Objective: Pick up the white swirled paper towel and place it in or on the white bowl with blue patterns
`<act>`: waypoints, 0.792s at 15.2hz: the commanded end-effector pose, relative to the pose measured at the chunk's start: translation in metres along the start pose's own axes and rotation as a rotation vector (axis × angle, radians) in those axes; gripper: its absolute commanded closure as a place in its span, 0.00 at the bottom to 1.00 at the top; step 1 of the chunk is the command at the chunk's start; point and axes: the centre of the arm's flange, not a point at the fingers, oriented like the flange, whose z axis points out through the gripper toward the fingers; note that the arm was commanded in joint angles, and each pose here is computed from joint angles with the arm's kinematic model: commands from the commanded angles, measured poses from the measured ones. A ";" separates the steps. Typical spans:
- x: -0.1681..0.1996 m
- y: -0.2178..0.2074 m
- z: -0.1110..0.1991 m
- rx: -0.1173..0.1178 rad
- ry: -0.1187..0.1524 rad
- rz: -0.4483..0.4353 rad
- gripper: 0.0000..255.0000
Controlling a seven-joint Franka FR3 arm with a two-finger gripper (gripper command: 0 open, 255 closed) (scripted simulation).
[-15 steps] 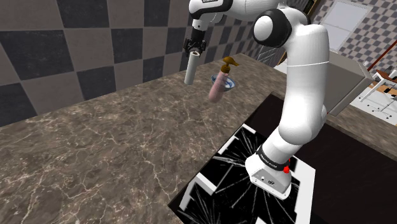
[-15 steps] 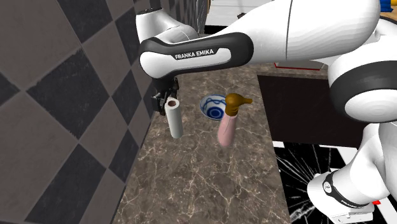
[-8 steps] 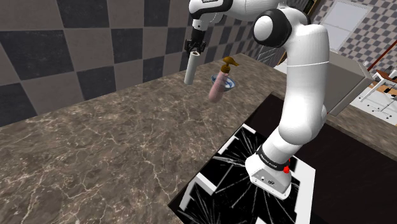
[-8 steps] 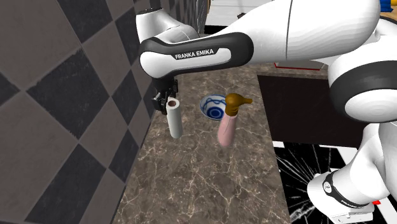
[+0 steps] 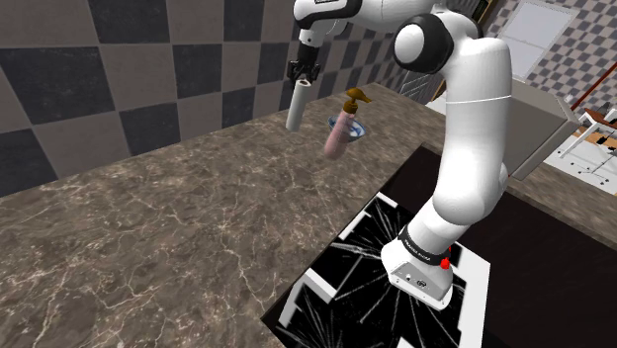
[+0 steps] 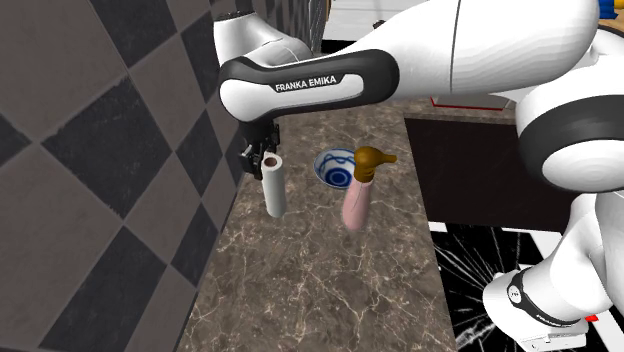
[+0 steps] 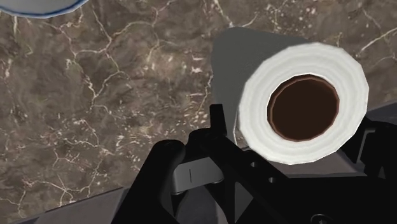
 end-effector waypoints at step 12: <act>-0.003 -0.004 -0.066 0.001 -0.001 0.000 1.00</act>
